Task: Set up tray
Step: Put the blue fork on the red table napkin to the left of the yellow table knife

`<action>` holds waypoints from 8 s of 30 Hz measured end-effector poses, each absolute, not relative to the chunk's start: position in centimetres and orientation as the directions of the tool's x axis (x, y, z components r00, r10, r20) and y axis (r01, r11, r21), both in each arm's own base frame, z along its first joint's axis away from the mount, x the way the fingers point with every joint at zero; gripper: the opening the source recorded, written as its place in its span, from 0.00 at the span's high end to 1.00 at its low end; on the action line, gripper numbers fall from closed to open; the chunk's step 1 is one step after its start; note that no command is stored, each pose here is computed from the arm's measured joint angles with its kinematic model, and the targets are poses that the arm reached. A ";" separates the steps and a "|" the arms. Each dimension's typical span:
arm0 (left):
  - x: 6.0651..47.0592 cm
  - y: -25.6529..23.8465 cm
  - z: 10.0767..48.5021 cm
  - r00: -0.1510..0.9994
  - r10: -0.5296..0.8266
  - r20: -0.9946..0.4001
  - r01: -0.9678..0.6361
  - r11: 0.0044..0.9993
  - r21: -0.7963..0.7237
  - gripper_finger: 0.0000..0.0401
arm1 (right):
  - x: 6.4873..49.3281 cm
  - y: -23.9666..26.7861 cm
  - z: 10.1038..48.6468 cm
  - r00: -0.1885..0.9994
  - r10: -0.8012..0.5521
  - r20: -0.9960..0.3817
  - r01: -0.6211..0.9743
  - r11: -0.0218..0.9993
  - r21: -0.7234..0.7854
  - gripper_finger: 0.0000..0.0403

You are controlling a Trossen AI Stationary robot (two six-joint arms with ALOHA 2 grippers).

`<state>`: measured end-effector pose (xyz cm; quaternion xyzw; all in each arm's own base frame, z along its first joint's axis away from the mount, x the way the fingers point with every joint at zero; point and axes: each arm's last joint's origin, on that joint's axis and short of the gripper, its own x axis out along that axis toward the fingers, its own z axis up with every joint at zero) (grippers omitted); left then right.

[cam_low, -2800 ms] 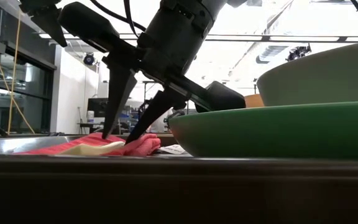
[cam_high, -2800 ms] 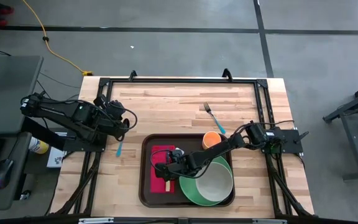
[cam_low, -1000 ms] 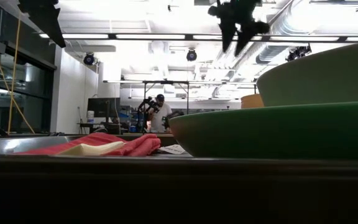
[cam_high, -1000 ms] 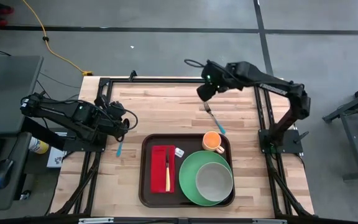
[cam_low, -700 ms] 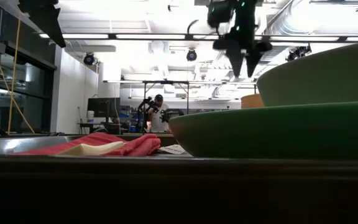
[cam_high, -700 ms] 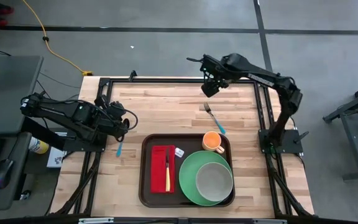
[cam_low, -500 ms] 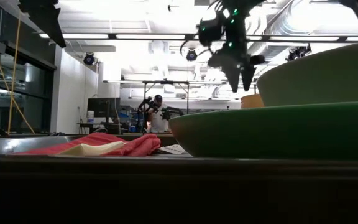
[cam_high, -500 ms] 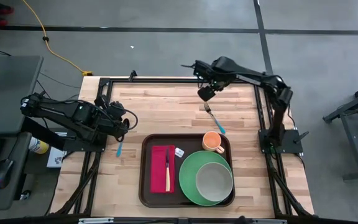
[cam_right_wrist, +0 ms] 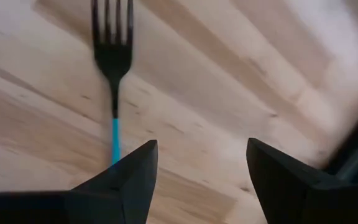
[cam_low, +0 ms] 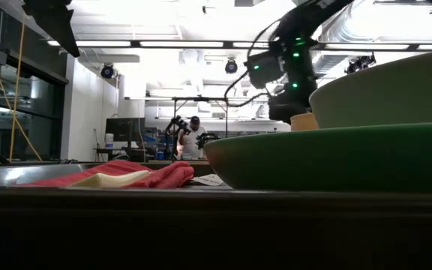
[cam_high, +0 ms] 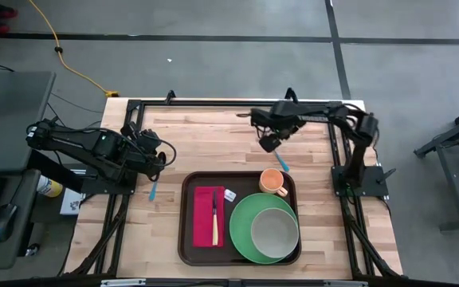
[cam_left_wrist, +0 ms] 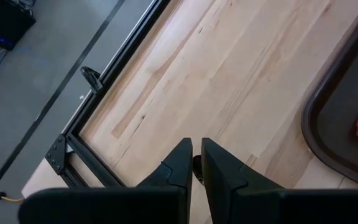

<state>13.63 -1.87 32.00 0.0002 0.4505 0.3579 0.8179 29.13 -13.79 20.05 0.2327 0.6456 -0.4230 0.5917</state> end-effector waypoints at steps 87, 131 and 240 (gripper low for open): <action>13.7 -1.9 32.0 0.336 0.596 -0.729 -0.585 0.739 0.334 0.83 | 30.5 -10.7 11.7 0.141 -0.089 -0.986 0.677 0.736 0.030 0.62; 13.7 -1.9 32.0 0.335 0.593 -0.732 -0.583 0.741 0.334 0.83 | 25.7 -10.4 17.8 -0.021 -0.153 -0.988 0.728 0.675 -0.120 1.00; 13.0 -1.7 31.9 0.280 0.603 -0.747 -0.672 0.679 0.297 0.83 | 48.2 15.4 17.9 0.537 -0.063 -0.841 0.843 0.079 0.532 1.00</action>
